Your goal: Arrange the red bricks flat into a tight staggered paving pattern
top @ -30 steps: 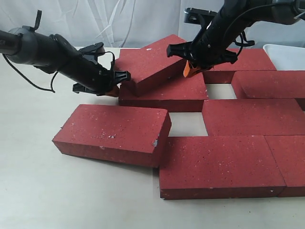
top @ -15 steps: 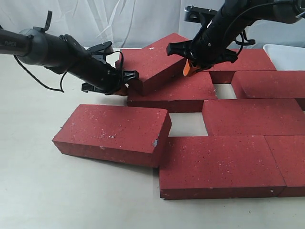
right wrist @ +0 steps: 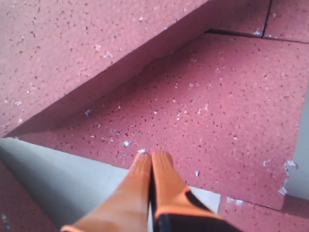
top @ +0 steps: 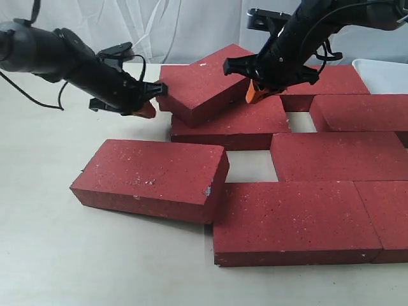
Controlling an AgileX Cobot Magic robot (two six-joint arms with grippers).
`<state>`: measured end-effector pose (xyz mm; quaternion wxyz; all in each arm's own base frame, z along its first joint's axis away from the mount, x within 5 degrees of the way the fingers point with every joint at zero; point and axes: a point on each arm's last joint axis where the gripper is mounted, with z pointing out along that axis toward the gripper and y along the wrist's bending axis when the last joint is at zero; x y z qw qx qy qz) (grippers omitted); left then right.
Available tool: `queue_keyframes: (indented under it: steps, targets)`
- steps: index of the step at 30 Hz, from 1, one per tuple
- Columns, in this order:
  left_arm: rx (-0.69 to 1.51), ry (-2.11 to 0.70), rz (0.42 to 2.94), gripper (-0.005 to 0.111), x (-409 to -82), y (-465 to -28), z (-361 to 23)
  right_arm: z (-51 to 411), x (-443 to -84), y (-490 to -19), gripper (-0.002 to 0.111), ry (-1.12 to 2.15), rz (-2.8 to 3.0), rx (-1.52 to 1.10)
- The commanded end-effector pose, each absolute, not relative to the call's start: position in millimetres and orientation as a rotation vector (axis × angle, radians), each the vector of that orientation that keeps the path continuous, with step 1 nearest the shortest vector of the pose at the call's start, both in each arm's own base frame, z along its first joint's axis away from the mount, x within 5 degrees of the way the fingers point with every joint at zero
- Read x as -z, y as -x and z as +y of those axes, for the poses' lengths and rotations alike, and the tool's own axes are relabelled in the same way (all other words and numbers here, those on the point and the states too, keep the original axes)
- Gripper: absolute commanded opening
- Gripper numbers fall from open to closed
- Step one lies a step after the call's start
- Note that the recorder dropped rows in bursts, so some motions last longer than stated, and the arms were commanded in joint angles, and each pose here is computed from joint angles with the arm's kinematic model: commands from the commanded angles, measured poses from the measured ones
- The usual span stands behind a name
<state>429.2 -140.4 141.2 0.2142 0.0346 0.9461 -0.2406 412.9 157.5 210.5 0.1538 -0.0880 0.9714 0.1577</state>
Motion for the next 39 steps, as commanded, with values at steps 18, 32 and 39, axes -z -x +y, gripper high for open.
queue_keyframes:
  steps: [18,32,39]
  targets:
    - [0.675,-0.503,2.479,0.0,-253,-350,-238,118,-271,-313,-0.001,0.284,2.724,-0.389]
    - [0.667,-0.498,2.544,0.0,-218,-362,-251,121,-262,-318,-0.001,0.246,2.709,-0.42]
    - [0.677,-0.493,2.565,0.0,-202,-382,-265,121,-258,-319,-0.001,0.25,2.721,-0.409]
